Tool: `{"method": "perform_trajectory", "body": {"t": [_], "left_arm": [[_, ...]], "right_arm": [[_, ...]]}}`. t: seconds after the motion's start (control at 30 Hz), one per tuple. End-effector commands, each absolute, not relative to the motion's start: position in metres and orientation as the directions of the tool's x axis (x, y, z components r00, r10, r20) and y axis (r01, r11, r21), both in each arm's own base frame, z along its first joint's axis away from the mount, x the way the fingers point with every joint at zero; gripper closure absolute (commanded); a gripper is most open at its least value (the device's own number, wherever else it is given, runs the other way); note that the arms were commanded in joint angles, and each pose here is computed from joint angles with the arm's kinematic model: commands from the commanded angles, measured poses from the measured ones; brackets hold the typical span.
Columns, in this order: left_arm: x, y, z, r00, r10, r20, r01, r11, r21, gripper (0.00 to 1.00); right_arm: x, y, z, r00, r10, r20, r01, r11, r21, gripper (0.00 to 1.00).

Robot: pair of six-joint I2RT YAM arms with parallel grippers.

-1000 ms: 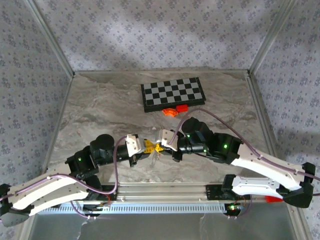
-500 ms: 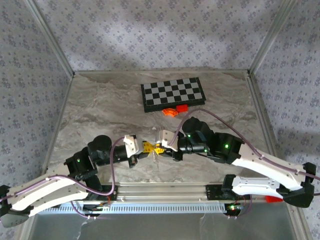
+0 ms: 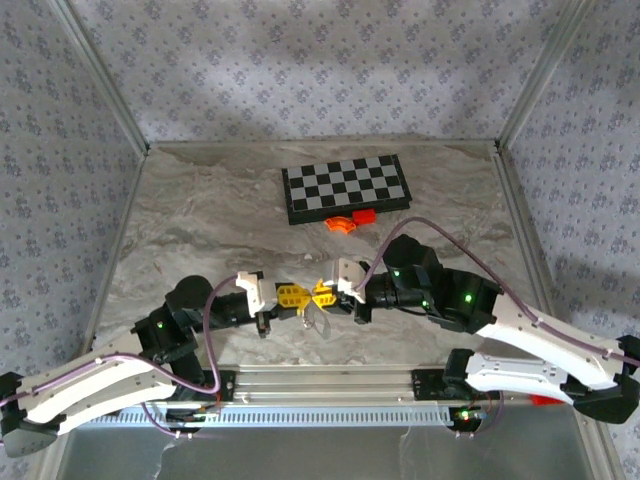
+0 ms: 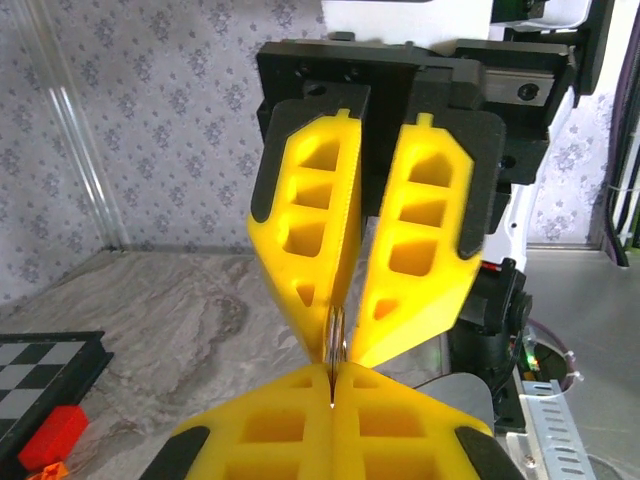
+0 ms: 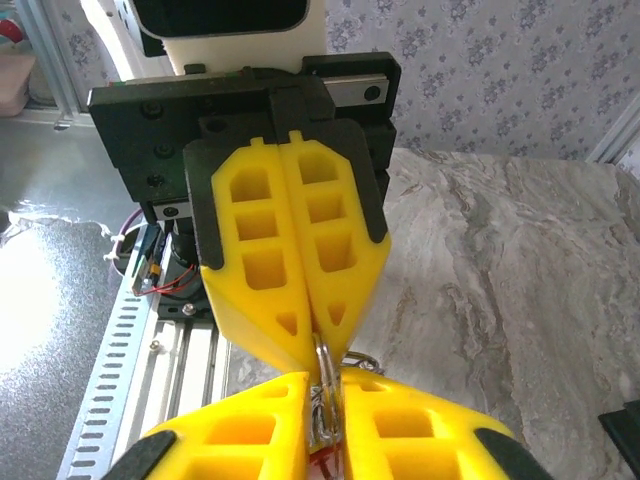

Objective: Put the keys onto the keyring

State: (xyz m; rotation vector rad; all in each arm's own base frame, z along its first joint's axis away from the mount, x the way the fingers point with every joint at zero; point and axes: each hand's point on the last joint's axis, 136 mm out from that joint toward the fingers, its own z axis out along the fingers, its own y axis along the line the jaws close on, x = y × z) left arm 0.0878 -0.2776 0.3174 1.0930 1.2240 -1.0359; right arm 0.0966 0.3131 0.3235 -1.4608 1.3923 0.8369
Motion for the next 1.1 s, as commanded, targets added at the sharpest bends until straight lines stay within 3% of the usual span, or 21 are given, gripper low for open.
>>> {"method": "perform_trajectory", "body": {"t": [0.0,0.13,0.23,0.37,0.47,1.07], "left_arm": [[0.079,-0.276,0.345,0.097,-0.128,-0.987,0.986,0.145,0.078,1.00],[0.081,-0.277,0.341,0.092,-0.120,-0.989,0.986,0.148,0.074,1.00],[0.089,-0.276,0.334,0.088,-0.077,-0.993,0.979,0.193,0.072,1.00],[0.104,-0.274,0.320,0.084,0.039,-0.996,0.959,0.269,0.092,0.89],[0.112,-0.276,0.310,0.079,0.112,-0.991,0.949,0.296,0.109,0.89],[0.108,-0.284,0.309,0.071,0.112,-0.991,0.962,0.253,0.098,0.89]], "right_arm": [[0.094,0.312,0.330,0.123,-0.325,-0.938,-0.987,0.061,-0.150,0.90],[0.099,0.309,0.330,0.131,-0.329,-0.935,-0.982,0.084,-0.167,1.00],[0.105,0.307,0.328,0.126,-0.354,-0.927,-0.977,0.117,-0.178,1.00],[0.108,0.305,0.316,0.144,-0.428,-0.892,-0.971,0.112,-0.211,1.00],[0.108,0.304,0.310,0.155,-0.474,-0.867,-0.969,0.099,-0.227,1.00],[0.103,0.313,0.302,0.143,-0.498,-0.855,-0.980,0.052,-0.194,1.00]]}}
